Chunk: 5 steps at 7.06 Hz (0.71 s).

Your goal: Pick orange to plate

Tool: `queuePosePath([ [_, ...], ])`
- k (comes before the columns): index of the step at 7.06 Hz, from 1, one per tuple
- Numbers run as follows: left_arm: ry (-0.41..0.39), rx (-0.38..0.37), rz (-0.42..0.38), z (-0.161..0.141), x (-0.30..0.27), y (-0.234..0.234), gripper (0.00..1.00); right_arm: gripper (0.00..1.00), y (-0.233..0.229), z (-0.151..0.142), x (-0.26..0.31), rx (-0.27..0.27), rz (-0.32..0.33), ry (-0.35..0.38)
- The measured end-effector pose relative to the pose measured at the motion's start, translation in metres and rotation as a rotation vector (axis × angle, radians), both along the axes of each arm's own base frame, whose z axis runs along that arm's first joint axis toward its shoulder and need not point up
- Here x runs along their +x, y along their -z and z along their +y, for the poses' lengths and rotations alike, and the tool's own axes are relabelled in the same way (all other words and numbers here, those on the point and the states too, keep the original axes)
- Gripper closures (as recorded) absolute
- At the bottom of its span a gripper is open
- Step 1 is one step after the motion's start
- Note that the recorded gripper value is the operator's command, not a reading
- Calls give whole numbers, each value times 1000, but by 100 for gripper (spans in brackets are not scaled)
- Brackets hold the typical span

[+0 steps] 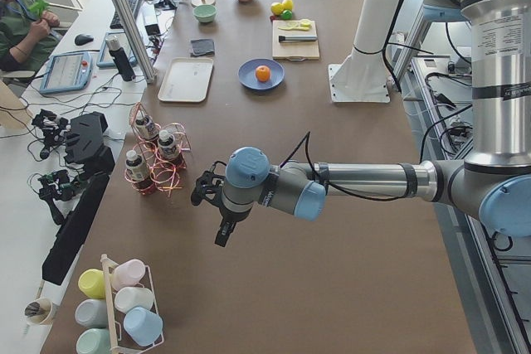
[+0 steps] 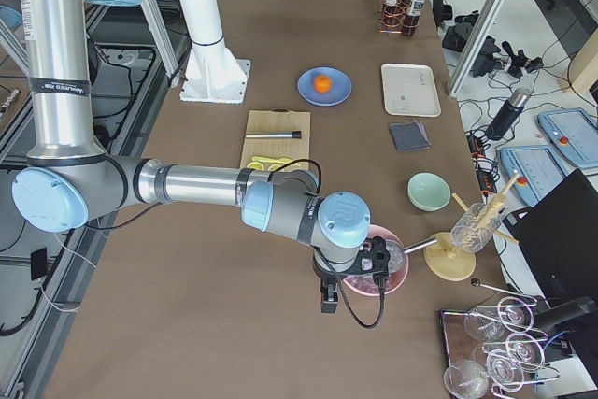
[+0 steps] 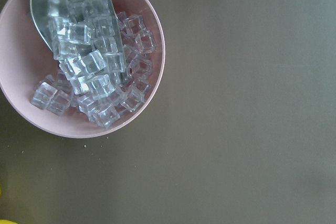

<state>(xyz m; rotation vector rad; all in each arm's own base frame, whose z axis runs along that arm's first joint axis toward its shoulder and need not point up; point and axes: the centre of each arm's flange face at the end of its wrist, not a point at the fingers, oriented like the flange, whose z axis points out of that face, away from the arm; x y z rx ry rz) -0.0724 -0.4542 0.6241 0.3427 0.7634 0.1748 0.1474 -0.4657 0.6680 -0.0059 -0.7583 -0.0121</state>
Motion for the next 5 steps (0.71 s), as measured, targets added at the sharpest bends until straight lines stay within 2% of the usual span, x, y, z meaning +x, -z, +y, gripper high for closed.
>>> queuePosePath([
  [5, 18, 11, -44, -4, -11, 6, 2, 0, 5, -1, -4, 16, -2, 5],
])
